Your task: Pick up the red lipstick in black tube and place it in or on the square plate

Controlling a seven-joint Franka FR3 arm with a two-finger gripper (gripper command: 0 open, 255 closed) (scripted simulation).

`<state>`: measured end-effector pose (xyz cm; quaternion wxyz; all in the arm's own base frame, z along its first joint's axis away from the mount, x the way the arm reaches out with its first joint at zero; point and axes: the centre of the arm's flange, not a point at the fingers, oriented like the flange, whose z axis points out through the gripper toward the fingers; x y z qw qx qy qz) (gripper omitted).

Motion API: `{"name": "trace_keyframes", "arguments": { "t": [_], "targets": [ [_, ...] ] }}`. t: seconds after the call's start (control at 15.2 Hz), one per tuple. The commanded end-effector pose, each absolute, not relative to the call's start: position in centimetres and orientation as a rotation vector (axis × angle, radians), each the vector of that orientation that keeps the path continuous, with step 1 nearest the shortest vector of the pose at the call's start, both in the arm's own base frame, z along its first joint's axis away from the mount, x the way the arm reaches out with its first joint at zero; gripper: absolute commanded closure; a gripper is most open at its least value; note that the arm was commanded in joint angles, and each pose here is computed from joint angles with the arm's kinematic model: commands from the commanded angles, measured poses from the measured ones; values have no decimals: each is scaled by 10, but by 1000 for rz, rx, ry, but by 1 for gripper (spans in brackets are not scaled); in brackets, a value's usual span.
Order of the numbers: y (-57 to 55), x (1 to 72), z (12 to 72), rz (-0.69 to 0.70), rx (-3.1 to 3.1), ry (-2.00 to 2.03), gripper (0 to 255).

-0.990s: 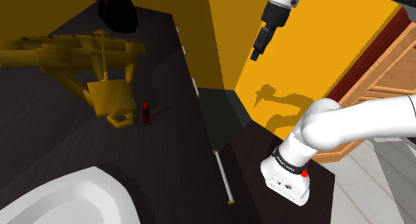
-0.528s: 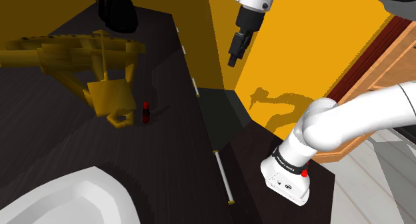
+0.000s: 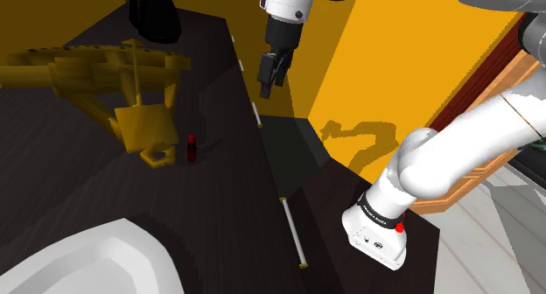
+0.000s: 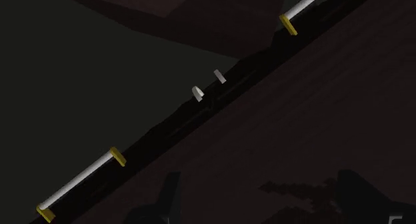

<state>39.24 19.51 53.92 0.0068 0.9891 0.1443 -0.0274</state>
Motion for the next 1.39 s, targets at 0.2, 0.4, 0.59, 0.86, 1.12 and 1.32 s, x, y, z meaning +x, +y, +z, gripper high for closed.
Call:
{"name": "trace_keyframes", "arguments": {
  "t": [0.2, 0.4, 0.59, 0.86, 1.12, 1.32],
  "targets": [
    [252, 420, 514, -129, 3094, 510, 0],
    [286, 435, 500, -154, 3093, 545, 0],
    [321, 449, 486, -180, 3091, 581, 0],
    [369, 467, 467, -214, 3087, 628, 0],
    [373, 466, 450, -217, 3086, 632, 0],
    [372, 464, 434, -217, 3086, 632, 0]
  ]
}}
